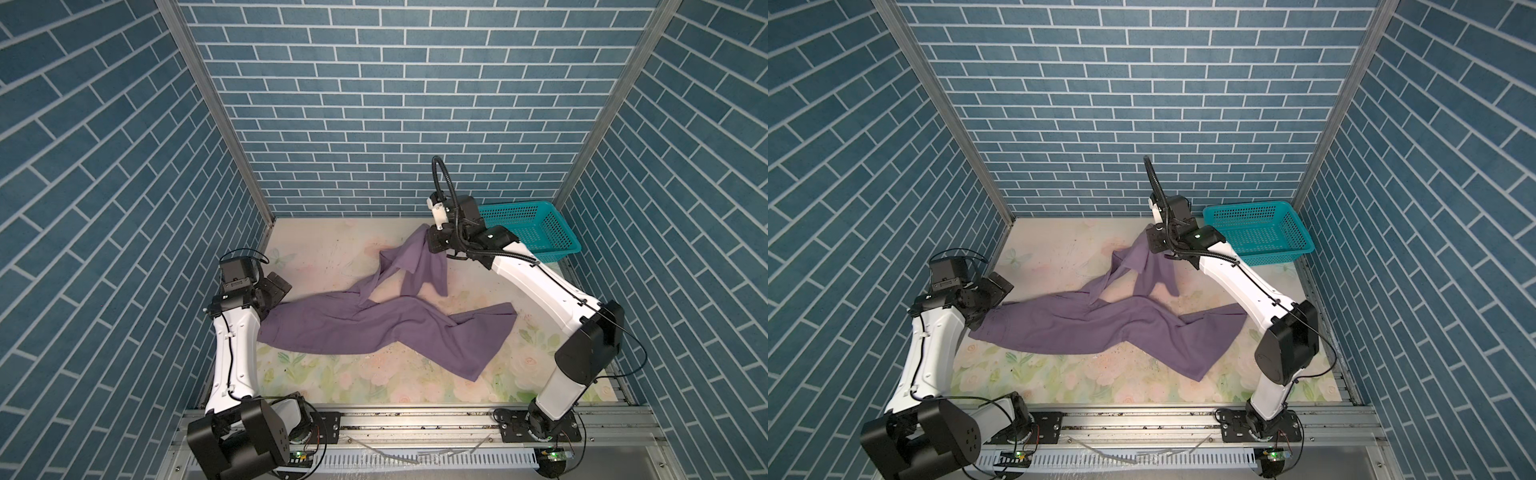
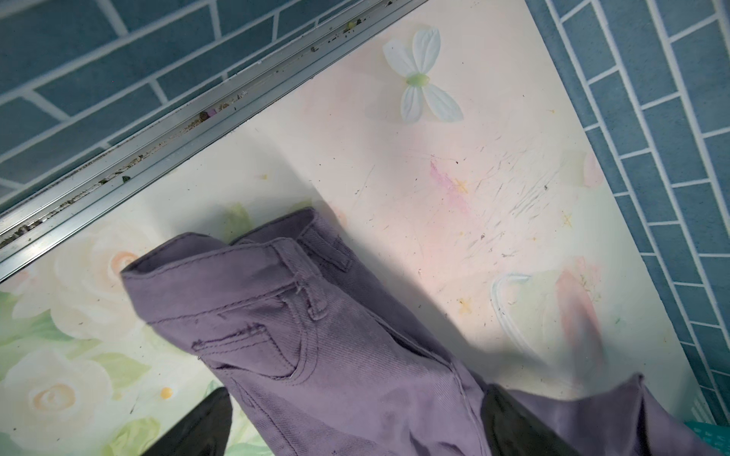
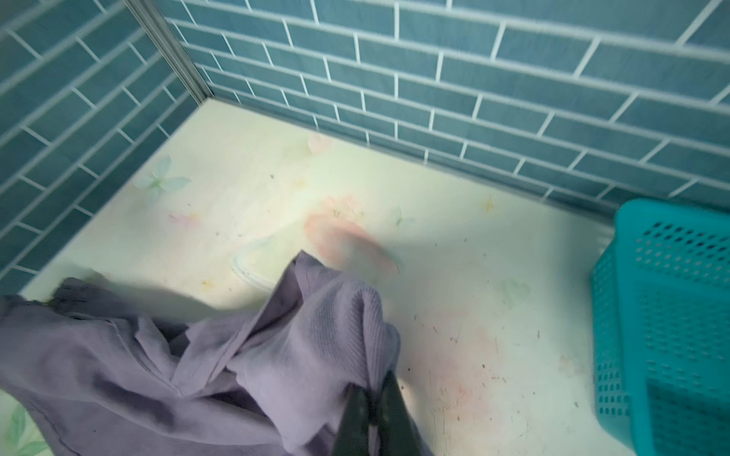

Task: Fold and stack the trousers
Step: Flatten out the trousers at the center of the table.

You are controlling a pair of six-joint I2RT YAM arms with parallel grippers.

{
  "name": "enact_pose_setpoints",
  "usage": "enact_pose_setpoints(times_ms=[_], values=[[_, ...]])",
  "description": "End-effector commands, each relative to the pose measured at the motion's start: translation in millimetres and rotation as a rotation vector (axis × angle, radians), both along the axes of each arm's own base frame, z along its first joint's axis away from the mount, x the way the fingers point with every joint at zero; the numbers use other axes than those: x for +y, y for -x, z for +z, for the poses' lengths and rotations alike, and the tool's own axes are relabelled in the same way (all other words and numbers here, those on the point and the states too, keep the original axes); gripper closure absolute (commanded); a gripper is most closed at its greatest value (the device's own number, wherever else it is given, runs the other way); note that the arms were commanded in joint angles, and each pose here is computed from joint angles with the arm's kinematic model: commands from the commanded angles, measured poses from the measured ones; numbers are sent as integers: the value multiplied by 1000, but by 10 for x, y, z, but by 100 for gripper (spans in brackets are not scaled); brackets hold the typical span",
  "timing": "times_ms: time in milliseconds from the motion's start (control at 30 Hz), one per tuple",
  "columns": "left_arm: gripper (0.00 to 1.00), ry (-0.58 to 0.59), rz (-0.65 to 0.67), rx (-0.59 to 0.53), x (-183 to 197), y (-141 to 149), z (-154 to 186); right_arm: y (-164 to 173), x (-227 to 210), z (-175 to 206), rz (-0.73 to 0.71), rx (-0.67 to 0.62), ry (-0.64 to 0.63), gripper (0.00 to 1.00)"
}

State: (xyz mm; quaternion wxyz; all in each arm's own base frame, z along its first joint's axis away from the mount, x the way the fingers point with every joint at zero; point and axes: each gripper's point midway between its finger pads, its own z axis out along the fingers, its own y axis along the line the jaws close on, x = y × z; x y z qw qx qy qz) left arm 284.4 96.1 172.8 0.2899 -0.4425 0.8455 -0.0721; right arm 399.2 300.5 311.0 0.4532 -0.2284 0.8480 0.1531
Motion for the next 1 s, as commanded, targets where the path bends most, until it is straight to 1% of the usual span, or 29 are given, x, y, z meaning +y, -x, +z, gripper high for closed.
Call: enact_pose_setpoints(times_ms=[0,133,167,233,333,400,500,533,567,600,633,667,700,733,767,833,900,933,967], values=[[1,10,-14,12,-24,26,-79,91,-194,424,1,-110,44,100],[1,47,-26,30,-95,57,-204,222,-389,726,-28,-193,33,100],[1,56,-29,39,-112,74,-256,263,-451,753,-40,-203,35,100],[1,73,-32,62,-152,120,-375,334,-563,681,-65,-198,47,100],[1,117,-35,94,-229,193,-571,454,-722,297,-109,-135,69,100],[1,134,-42,99,-271,218,-654,550,-850,-66,-152,-64,99,100],[1,136,-44,103,-284,211,-686,731,-1059,-683,-215,68,157,100],[1,137,-46,99,-290,192,-677,787,-1120,-839,-232,104,172,90],[1,137,-51,96,-302,166,-663,852,-1189,-992,-253,145,189,76],[1,131,-59,90,-315,132,-639,908,-1254,-1108,-276,181,199,57],[1,123,-69,91,-331,108,-625,946,-1298,-1161,-290,201,201,40],[1,102,-80,98,-345,84,-616,969,-1334,-1179,-303,209,198,28],[1,86,-96,105,-372,57,-611,979,-1339,-1157,-304,204,188,22],[1,76,-107,115,-396,43,-625,973,-1327,-1107,-299,193,174,19],[2,76,-120,129,-433,38,-650,949,-1281,-1034,-283,176,154,18],[4,92,-114,149,-473,72,-737,921,-1117,-915,-218,158,143,22],[8,105,-96,141,-487,111,-802,906,-858,-921,-132,166,187,25],[11,110,-93,132,-498,120,-814,901,-726,-958,-93,177,197,26],[17,119,-93,118,-518,126,-819,898,-557,-1016,-45,194,192,26]])
